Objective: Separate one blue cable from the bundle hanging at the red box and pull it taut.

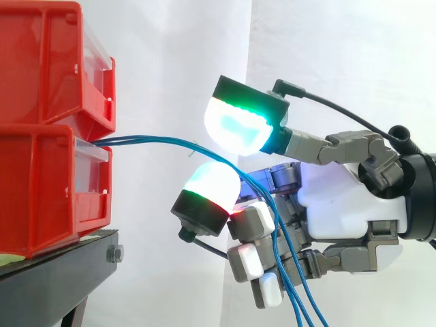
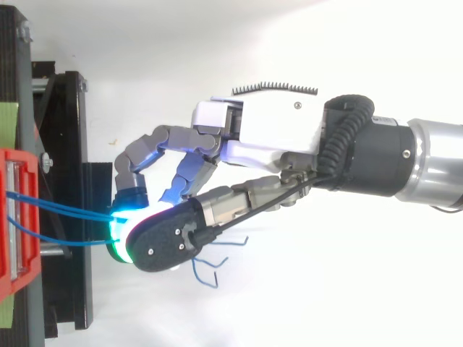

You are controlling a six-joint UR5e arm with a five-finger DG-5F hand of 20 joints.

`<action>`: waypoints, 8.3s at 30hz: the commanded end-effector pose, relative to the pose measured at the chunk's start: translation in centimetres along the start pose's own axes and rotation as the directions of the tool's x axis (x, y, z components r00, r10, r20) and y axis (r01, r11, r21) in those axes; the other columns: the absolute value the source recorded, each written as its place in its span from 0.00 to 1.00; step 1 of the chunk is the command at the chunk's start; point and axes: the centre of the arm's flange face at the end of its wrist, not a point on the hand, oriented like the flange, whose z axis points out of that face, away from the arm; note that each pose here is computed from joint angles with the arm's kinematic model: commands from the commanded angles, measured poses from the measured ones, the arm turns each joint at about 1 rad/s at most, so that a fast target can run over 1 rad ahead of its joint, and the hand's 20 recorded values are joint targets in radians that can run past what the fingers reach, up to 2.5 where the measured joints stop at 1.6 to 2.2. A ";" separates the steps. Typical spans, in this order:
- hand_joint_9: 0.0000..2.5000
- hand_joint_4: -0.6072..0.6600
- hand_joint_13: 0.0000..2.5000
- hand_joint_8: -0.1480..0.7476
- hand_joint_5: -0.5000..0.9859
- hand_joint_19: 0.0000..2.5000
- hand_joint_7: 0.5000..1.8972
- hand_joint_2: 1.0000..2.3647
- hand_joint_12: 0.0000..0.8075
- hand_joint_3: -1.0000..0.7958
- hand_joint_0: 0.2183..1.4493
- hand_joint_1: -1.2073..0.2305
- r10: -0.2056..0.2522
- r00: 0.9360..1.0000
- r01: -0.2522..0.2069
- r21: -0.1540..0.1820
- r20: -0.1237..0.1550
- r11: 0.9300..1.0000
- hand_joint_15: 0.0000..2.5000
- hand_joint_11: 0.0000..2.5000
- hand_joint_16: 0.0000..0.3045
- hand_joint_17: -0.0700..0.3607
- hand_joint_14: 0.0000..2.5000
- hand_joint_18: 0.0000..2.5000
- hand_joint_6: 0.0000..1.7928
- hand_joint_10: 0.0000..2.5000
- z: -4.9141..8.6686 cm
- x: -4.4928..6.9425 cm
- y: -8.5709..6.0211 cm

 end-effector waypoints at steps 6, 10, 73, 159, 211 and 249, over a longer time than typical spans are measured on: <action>0.44 0.59 0.41 0.55 0.21 0.28 0.51 0.01 0.49 0.39 0.33 0.37 -0.001 1.000 0.001 -0.002 0.000 1.000 0.25 0.35 0.15 0.40 0.01 0.37 0.48 0.01 0.0 0.3 0.0; 0.44 0.57 0.41 0.55 0.21 0.28 0.51 0.01 0.49 0.44 0.33 0.32 -0.003 1.000 0.003 0.006 0.011 1.000 0.26 0.35 0.15 0.40 0.01 0.37 0.48 0.01 -0.2 0.2 -0.4; 0.34 0.59 0.32 0.50 0.19 0.25 0.46 0.00 0.48 0.28 0.30 0.19 -0.029 0.999 0.028 0.009 0.015 1.000 0.23 0.32 0.15 0.40 0.01 0.33 0.47 0.01 -0.3 0.4 -0.5; 0.41 0.58 0.35 0.54 0.23 0.28 0.52 0.01 0.49 0.36 0.33 0.48 -0.041 0.999 0.041 0.009 0.029 0.999 0.23 0.33 0.15 0.41 0.01 0.35 0.46 0.01 -0.3 0.9 -0.7; 0.36 0.59 0.31 0.51 0.21 0.26 0.44 0.00 0.48 0.28 0.30 0.47 -0.093 0.995 0.092 0.015 0.047 0.996 0.22 0.31 0.15 0.40 0.01 0.29 0.46 0.01 -0.4 1.2 -0.8; 0.38 0.71 0.30 0.57 0.22 0.26 0.50 0.00 0.48 0.28 0.31 0.44 -0.095 0.994 0.094 0.015 0.050 0.995 0.21 0.33 0.15 0.41 0.01 0.31 0.45 0.01 -0.5 1.8 -0.8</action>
